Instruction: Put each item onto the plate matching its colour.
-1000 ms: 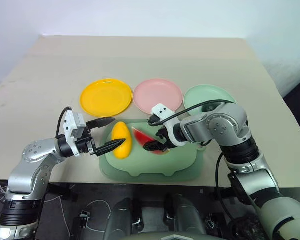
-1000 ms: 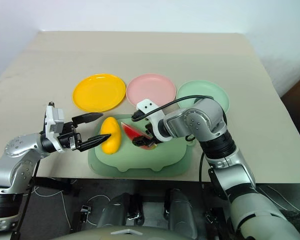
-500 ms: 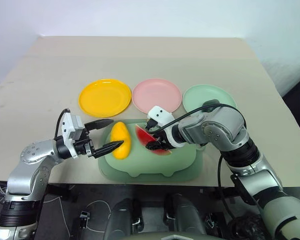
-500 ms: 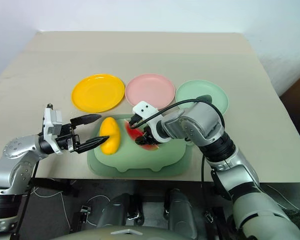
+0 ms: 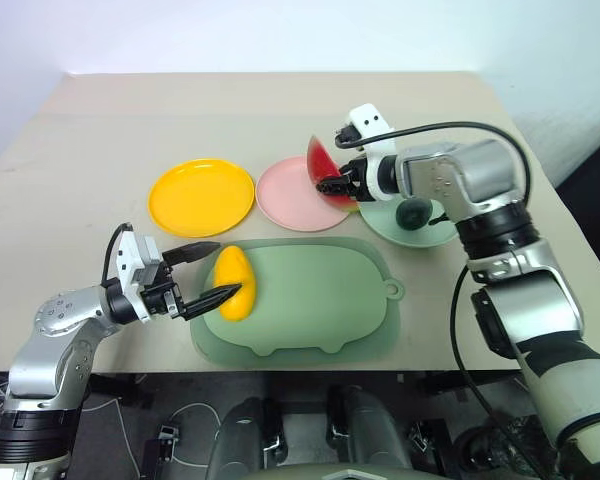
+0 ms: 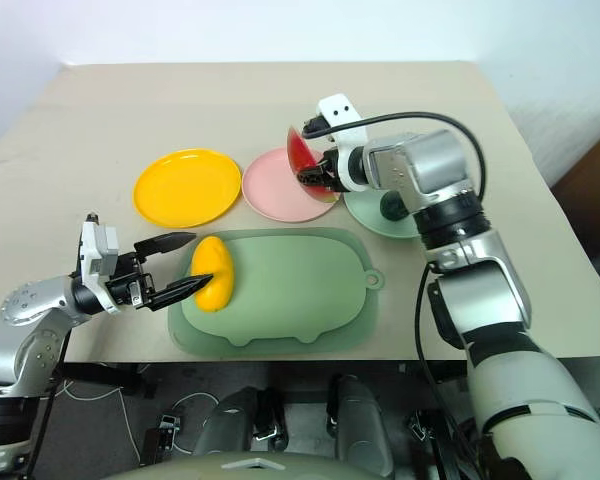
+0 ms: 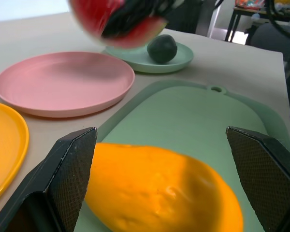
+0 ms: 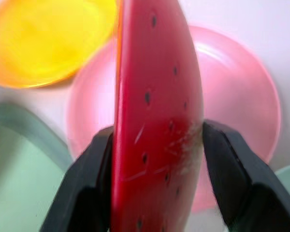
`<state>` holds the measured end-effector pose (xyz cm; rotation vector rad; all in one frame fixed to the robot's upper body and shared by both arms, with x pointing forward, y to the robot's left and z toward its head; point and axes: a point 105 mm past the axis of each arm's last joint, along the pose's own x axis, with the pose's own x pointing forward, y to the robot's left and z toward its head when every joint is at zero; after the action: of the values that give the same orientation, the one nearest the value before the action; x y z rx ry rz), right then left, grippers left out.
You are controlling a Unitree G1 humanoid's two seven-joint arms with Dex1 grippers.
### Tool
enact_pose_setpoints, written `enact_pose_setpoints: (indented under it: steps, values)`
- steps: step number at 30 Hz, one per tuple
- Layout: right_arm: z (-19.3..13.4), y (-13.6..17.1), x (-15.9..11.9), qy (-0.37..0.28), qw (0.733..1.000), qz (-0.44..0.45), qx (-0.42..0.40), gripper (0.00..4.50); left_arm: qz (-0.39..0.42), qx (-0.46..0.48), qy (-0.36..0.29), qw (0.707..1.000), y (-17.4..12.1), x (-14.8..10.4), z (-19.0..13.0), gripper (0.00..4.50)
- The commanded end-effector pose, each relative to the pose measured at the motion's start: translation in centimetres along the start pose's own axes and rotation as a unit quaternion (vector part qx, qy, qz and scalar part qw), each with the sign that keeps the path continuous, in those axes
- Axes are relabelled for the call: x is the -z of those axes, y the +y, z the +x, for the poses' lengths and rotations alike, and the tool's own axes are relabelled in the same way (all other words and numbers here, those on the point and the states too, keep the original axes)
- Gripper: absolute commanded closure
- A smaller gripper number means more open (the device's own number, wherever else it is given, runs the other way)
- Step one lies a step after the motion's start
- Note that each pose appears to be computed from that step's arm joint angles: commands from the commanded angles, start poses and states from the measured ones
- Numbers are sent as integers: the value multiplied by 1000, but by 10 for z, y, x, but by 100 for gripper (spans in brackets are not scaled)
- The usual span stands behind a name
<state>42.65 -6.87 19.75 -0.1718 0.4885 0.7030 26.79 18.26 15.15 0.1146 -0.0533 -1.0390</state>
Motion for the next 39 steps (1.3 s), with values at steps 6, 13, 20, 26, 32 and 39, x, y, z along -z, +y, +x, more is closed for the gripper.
enact_pose_setpoints:
  steps: [6,13,20,26,32,39]
  values:
    - [35,10,-16,-18,999,-30,-1,224,25,-6,-7,1000,0,-8,-4,0]
    - [53,18,-7,-17,1000,-26,1,189,27,-10,-7,1000,-3,-9,-4,0]
    - [44,15,-28,-73,996,-39,-14,4,28,-11,-6,1000,-3,-13,-2,0]
    - [6,5,-55,-135,988,-40,-67,4,30,-9,-9,999,-2,-18,4,0]
    - [-47,13,-50,-211,968,-64,-121,4,33,-11,-5,999,3,-15,2,0]
    - [-93,19,-12,-275,951,-79,-115,4,31,-12,-7,999,4,-12,-1,0]
